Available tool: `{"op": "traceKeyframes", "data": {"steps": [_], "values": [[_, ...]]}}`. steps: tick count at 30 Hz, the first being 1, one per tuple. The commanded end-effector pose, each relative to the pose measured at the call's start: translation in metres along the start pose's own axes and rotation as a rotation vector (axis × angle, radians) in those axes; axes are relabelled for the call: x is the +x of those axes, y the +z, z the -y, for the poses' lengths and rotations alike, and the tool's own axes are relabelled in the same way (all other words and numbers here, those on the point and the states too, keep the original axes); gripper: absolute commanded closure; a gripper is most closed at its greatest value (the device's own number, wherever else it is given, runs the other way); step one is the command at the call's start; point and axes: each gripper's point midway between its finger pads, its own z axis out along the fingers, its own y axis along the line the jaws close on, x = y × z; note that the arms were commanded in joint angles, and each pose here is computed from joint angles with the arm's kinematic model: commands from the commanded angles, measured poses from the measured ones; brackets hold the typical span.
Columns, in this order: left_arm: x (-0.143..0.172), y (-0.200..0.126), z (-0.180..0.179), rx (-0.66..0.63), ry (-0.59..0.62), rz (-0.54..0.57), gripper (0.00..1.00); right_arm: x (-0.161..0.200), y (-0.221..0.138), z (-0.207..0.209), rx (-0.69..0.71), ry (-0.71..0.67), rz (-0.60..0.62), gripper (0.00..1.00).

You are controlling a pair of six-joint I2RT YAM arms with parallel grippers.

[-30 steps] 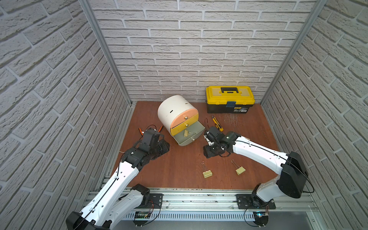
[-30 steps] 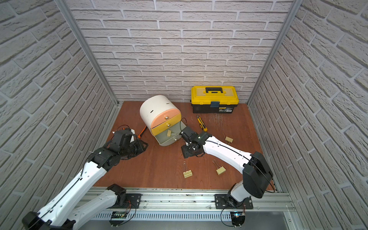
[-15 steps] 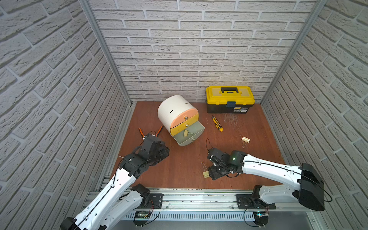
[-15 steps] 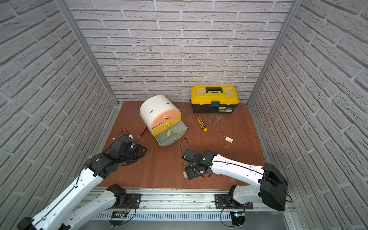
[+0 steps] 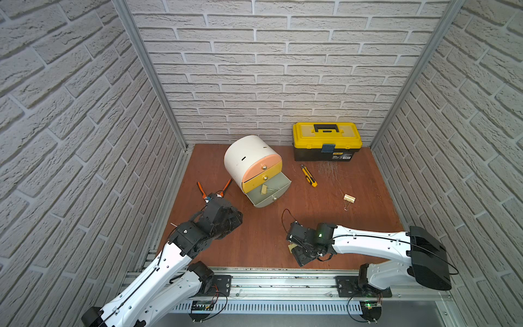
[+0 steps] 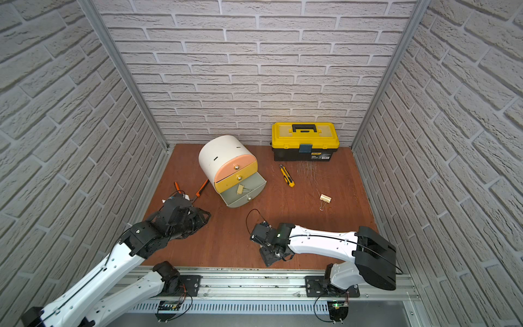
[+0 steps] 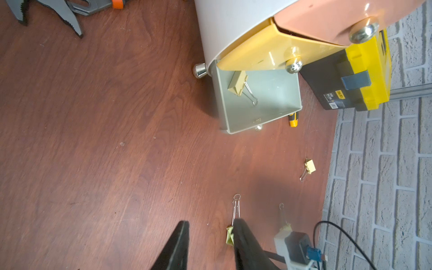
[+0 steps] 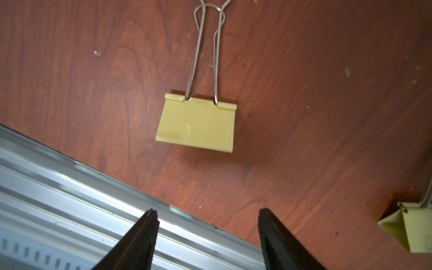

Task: Put the binder clips in the drawer according to color
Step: Pick up the binder clip at the center of the board.

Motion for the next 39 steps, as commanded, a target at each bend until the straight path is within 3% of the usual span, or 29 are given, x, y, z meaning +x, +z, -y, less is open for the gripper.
{"op": "traceKeyframes", "data": {"steps": [1,12,20,30,39], "values": [[-0.007,0.002,0.008,0.029,0.006,0.036,0.62,-0.015,0.0,-0.008,0.022,0.011,0.042,0.28],[-0.02,-0.002,0.011,0.038,0.011,0.037,0.61,-0.031,0.012,-0.029,0.026,0.0,0.024,0.27],[-0.017,-0.005,0.004,0.03,0.005,0.037,0.62,-0.031,0.016,-0.025,0.05,0.028,0.025,0.27],[-0.019,-0.008,0.004,0.031,0.0,0.05,0.62,-0.036,-0.007,-0.016,0.068,0.017,0.076,0.26],[-0.019,-0.009,0.004,0.031,0.003,0.048,0.62,-0.034,0.005,-0.013,0.082,0.019,0.054,0.23]]}}
